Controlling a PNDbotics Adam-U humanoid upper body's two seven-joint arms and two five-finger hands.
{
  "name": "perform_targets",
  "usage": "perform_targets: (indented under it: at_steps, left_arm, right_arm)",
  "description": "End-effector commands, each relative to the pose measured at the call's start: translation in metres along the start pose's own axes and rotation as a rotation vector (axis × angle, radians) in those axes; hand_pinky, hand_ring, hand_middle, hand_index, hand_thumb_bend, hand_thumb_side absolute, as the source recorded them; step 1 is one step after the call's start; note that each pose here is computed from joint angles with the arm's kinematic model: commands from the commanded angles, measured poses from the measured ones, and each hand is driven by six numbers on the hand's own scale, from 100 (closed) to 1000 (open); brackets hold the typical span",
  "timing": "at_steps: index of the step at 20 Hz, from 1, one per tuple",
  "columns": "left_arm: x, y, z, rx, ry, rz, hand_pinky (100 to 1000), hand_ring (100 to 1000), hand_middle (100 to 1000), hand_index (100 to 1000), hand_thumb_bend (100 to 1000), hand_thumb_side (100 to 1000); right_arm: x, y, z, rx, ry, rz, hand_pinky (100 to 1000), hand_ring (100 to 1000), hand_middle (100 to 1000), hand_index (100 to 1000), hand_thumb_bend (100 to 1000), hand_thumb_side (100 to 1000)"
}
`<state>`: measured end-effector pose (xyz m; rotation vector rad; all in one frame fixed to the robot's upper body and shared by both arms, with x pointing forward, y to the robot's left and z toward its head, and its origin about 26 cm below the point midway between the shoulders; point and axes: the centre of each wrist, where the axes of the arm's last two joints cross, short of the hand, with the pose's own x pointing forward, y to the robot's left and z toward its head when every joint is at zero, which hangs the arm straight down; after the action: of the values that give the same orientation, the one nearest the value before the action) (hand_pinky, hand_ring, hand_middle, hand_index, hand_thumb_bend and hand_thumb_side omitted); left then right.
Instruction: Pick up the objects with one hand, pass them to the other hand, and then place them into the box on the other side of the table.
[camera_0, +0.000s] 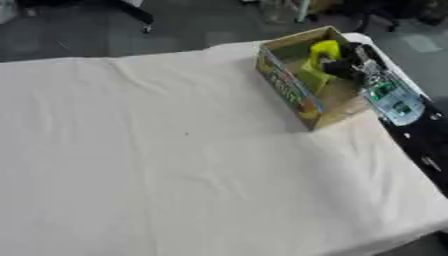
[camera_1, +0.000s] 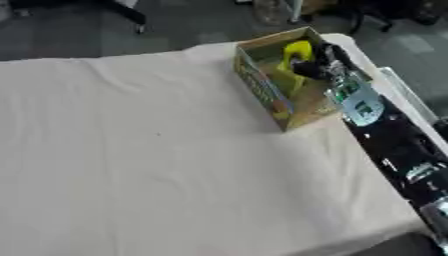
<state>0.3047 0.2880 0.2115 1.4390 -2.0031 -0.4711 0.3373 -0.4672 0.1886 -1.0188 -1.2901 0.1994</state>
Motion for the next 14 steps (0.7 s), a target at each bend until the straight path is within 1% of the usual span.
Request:
perform_targets:
  at_steps: [1,3,5,7,8,9,11,13,14]
  left_arm:
    - [0.0,0.006,-0.005,0.018,-0.019,-0.001,493,599,670,818,415,335]
    - [0.0,0.006,-0.005,0.016,-0.018,-0.001,493,599,670,818,415,335]
    - [0.0,0.005,-0.005,0.015,-0.017,0.0,493,599,670,818,414,336]
    - [0.0,0.005,-0.005,0.014,-0.017,0.001,493,599,670,818,413,337]
    - [0.0,0.005,-0.005,0.014,-0.018,0.001,493,599,670,818,413,337]
    - [0.0,0.005,-0.004,0.013,-0.017,0.001,493,599,670,818,413,337]
    - [0.0,0.005,-0.004,0.013,-0.016,0.0,492,599,670,818,412,338]
    - [0.0,0.005,-0.004,0.013,-0.015,-0.001,492,599,670,817,412,338]
    - [0.0,0.005,-0.004,0.014,-0.015,-0.002,492,599,670,817,412,337]
  right_arm:
    - [0.007,-0.014,-0.003,-0.034,-0.04,0.03,911,905,812,882,310,363]
    - [0.008,-0.014,-0.003,-0.043,-0.046,0.042,917,915,821,893,311,378]
    - [0.009,-0.015,-0.003,-0.054,-0.047,0.053,919,922,827,903,320,369]
    - [0.011,-0.016,-0.002,-0.072,-0.043,0.057,920,925,830,908,333,306]
    - [0.012,-0.016,-0.002,-0.081,-0.039,0.055,920,925,829,908,358,254]
    - [0.013,-0.016,-0.002,-0.089,-0.037,0.051,919,924,828,907,374,228]
    - [0.016,-0.017,0.0,-0.104,-0.044,0.026,914,920,824,902,365,197]
    - [0.022,-0.019,0.003,-0.121,-0.07,-0.022,910,917,822,900,339,200]
    - [0.026,-0.02,0.005,-0.137,-0.088,-0.044,908,915,824,900,310,250]
